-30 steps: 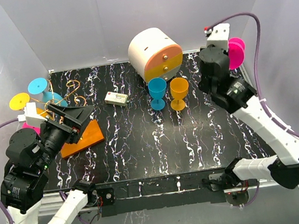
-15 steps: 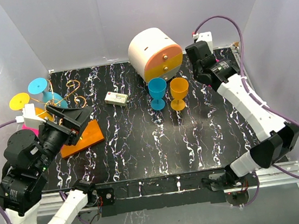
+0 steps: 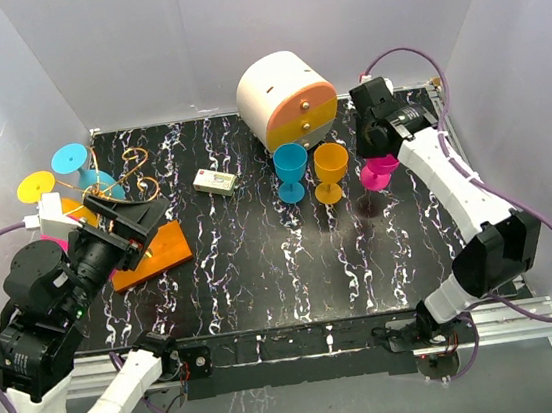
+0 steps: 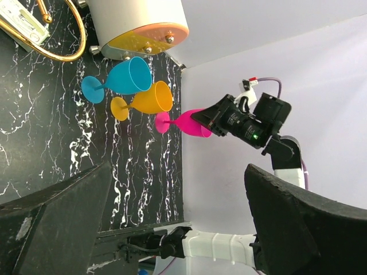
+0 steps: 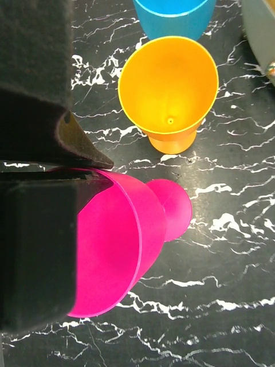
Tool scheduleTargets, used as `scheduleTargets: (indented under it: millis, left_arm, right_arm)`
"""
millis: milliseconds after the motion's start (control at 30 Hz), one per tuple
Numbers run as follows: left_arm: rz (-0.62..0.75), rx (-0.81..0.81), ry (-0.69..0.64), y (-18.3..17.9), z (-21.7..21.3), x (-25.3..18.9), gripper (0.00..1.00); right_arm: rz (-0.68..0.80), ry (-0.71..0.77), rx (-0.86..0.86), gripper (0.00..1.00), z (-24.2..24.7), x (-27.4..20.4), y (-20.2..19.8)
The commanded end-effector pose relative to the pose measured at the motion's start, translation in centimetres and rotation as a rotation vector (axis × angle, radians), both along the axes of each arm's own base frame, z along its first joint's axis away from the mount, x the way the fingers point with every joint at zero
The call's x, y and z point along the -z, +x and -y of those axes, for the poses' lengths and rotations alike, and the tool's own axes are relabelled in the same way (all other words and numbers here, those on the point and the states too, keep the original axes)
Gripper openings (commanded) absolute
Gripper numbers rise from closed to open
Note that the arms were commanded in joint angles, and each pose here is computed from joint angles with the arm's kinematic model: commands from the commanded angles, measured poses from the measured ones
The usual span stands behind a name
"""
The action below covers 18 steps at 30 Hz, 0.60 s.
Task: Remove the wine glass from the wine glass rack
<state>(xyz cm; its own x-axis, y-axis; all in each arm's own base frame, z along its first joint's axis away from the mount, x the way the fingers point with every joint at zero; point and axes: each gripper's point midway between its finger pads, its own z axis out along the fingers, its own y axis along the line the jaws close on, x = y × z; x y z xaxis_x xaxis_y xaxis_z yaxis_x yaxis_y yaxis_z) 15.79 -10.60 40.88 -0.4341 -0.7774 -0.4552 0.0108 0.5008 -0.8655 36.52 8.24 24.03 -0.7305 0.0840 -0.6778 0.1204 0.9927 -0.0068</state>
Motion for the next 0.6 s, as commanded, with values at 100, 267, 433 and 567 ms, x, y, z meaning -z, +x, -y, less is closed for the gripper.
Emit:
scheduleTargets:
  millis: [100,267,433,567]
  left_arm:
    - [0.009,-0.004,0.023,0.4,-0.1,-0.3,0.99]
    - [0.01,-0.004,0.026,0.4,-0.1,-0.3,0.99]
    - [0.013,-0.009,0.033,0.3,-0.2,-0.4,0.99]
    - [0.01,-0.014,0.038,0.3,-0.4,-0.3,0.99]
  right_arm:
    - [-0.074,0.069,-0.004,0.0,-0.7,3.2,1.1]
    - [-0.097,0.087,-0.012,0.0,-1.0,4.4,1.7]
    - [-0.126,0.091,-0.012,0.0,-1.0,5.7,2.0]
    - [-0.127,0.091,-0.013,0.0,-0.9,6.2,2.4]
